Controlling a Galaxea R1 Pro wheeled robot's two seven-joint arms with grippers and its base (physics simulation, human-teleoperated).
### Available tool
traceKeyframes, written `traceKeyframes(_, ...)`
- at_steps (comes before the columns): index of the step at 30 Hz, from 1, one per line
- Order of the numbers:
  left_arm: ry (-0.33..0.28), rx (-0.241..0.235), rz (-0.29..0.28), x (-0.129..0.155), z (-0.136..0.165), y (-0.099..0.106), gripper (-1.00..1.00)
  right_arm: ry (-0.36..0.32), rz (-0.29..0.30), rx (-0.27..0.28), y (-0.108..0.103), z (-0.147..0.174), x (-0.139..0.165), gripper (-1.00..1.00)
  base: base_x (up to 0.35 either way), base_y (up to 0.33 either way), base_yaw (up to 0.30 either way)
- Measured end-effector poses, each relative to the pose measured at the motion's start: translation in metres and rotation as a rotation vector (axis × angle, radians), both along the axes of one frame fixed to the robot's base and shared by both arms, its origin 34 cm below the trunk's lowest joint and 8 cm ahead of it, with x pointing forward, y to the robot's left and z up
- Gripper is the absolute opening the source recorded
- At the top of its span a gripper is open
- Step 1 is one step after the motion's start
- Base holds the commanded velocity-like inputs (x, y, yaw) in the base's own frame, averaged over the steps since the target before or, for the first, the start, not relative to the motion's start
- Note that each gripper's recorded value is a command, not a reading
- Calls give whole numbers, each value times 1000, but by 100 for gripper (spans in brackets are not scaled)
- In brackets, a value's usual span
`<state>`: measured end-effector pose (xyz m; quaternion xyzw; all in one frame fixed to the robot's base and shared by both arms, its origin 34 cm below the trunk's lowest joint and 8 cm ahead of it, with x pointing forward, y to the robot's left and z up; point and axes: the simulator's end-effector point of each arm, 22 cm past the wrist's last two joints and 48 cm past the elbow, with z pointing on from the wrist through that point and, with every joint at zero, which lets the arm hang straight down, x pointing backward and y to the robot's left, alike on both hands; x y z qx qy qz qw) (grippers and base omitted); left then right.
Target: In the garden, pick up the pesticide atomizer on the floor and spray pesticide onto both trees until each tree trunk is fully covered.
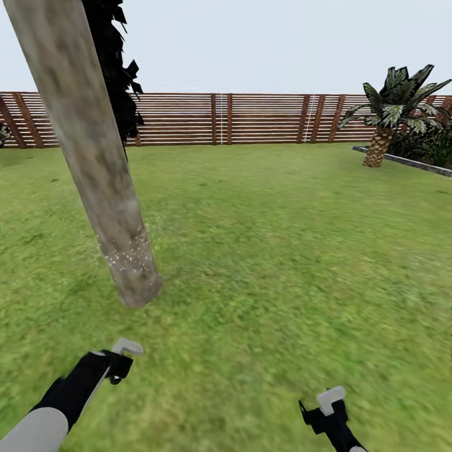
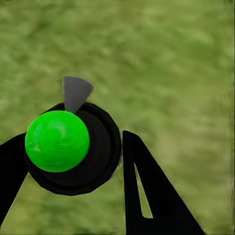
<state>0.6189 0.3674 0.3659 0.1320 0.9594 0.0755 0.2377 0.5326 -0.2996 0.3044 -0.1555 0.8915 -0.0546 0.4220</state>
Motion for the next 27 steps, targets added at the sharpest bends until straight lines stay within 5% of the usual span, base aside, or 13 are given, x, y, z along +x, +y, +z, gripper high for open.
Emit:
traceKeyframes(2,-5,-29,-90,-1,-4,-20,-100,-17,146,5,25,11,14,100,-136,0,0)
traceKeyframes(5,-1,-108,-229,-7,-9,-56,-100,31,333,82,63,19,18,100,-42,0,0)
traceKeyframes(9,42,-161,-450,-25,-16,-102,-100,94,523,139,92,35,19,100,-7,0,0)
traceKeyframes(14,173,-283,-707,-69,-17,-152,-100,144,829,149,124,68,14,100,0,0,0)
traceKeyframes(17,232,-255,-785,-83,-22,-152,-100,170,931,176,134,80,5,100,0,0,0)
traceKeyframes(22,270,-263,-857,-94,-20,-167,-100,151,971,186,146,93,8,100,0,0,0)
traceKeyframes(23,278,-260,-874,-96,-21,-173,-100,148,977,194,153,94,8,-100,0,0,0)
traceKeyframes(27,305,-228,-931,-104,-26,-188,-100,137,998,215,172,99,9,-100,0,0,0)
